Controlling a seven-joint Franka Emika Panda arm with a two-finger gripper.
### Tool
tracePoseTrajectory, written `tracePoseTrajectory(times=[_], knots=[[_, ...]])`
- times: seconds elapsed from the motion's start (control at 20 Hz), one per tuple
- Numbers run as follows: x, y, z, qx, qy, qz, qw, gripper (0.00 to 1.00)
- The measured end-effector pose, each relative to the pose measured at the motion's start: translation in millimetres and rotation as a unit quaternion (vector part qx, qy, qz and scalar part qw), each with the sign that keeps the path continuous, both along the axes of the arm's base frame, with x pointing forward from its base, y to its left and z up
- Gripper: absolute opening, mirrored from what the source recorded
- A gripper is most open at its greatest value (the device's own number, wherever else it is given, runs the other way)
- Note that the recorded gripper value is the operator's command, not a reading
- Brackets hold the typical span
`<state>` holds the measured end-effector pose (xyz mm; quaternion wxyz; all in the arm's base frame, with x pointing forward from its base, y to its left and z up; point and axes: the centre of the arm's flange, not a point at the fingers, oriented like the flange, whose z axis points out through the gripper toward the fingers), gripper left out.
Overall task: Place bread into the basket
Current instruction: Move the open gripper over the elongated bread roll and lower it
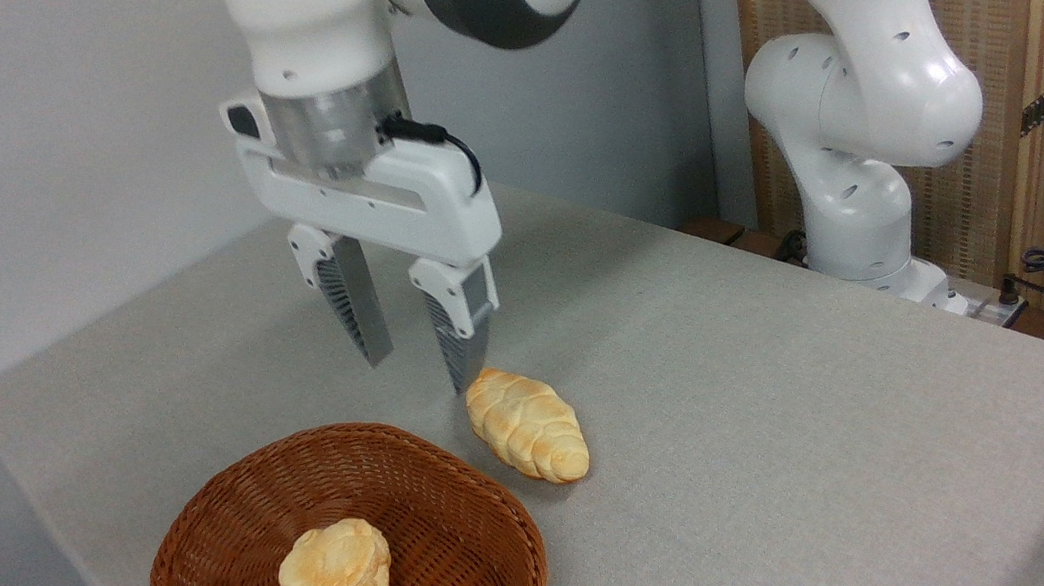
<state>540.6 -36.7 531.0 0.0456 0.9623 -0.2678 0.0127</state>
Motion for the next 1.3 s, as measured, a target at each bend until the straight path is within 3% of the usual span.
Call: tracePoseTrajectory(times=[0.2,0.35,0.6,0.9,1.3], knots=[[-8,-4,-23,-0.016,0.033,0.069,0.9969,1.00],[-16,-5,-31,-0.024,0.046,0.090,0.9946,1.00],[-42,-12,-50,-0.025,0.062,0.086,0.9941,1.00],[-57,-23,-75,-0.026,0.041,0.080,0.9956,1.00],[-60,-17,-108,0.011,0.040,0.068,0.9968,1.00]])
